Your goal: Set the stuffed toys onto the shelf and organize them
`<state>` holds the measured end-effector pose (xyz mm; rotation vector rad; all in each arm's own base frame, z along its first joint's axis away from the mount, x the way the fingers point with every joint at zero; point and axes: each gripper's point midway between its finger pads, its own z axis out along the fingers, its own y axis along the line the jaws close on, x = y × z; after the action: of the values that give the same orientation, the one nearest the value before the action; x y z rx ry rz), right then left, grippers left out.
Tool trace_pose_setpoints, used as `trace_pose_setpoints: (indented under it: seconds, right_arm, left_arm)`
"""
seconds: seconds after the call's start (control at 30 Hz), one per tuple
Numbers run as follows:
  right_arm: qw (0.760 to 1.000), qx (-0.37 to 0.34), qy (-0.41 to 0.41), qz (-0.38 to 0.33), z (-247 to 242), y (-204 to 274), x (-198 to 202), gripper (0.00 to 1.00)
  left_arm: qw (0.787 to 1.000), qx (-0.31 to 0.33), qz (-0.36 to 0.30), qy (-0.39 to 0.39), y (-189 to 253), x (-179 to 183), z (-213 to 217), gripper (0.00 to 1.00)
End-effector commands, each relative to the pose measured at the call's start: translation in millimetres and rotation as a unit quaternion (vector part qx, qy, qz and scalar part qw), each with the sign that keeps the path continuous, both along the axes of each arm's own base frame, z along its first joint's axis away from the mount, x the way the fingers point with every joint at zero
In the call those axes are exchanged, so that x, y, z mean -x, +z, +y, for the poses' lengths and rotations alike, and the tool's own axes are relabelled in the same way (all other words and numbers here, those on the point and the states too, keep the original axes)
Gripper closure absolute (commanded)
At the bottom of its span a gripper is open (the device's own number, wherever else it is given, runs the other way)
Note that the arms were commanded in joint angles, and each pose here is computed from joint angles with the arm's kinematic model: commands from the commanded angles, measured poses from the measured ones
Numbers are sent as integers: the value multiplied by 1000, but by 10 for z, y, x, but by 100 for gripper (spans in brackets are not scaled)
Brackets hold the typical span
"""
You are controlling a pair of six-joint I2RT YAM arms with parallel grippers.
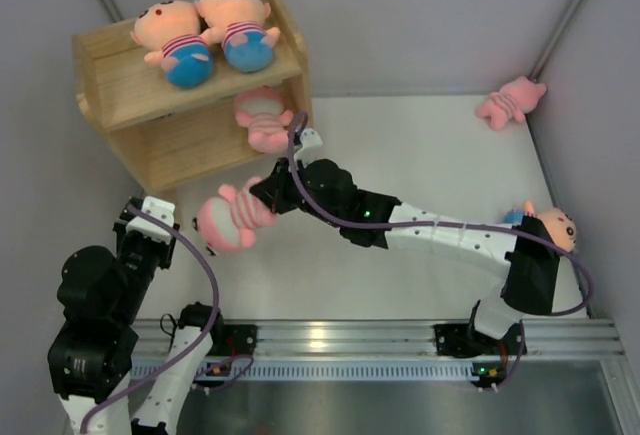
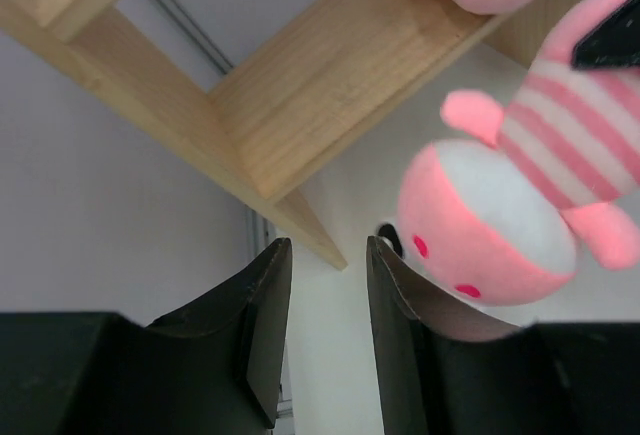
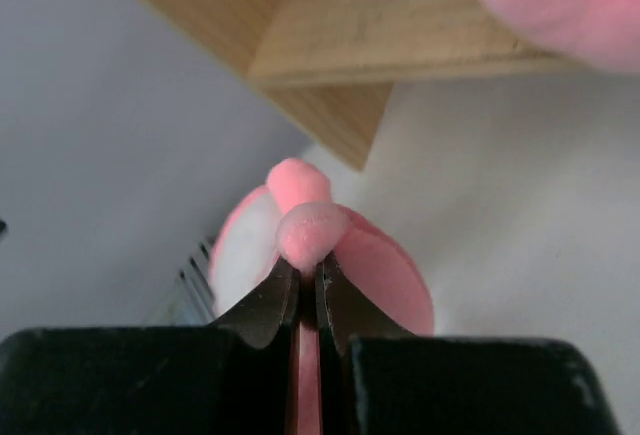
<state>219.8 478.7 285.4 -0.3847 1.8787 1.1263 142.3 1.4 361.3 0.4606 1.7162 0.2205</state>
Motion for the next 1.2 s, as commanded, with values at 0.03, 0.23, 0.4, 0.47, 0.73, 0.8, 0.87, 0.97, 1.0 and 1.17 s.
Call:
trace_pose_setpoints:
  seconds: [0.03,0.23,0.4,0.47,0.73,0.8,0.87,0.97,1.0,1.17]
  right_arm:
    - [977,-95,-190,27,-266,623,-412,100]
    - [943,-219,-247,40,-140,925,-527,100]
    - [891,-284,-345,77,-99,865,-723,100]
    - [873,-304,-374,77,-16,895,-732,100]
    - [828,-372,-411,80,272,1041,-669,100]
    - [814,-377,-436,70,306,1004,-717,100]
    - [802,-384,-454,57,348,923,-781,100]
    - [790,-396,-467,43,329,1002,-803,100]
    - [783,-410,-465,45,338,1009,-808,100]
    - [782,-397,-478,46,385,870,-821,100]
  left_arm:
    - [995,27,-72,66,413,79,201,59]
    - [993,38,-86,68,436,149,199,59]
    - [992,38,-93,81,447,179,240,59]
    - [991,39,-95,82,463,188,243,59]
    - [991,36,-100,83,428,213,252,59]
    - [991,34,-96,88,372,191,268,58]
    - [992,29,-88,86,309,158,266,58]
    - [992,26,-84,86,256,153,273,58]
    - [993,27,-83,86,246,151,271,58]
    - [993,19,-80,84,206,107,274,58]
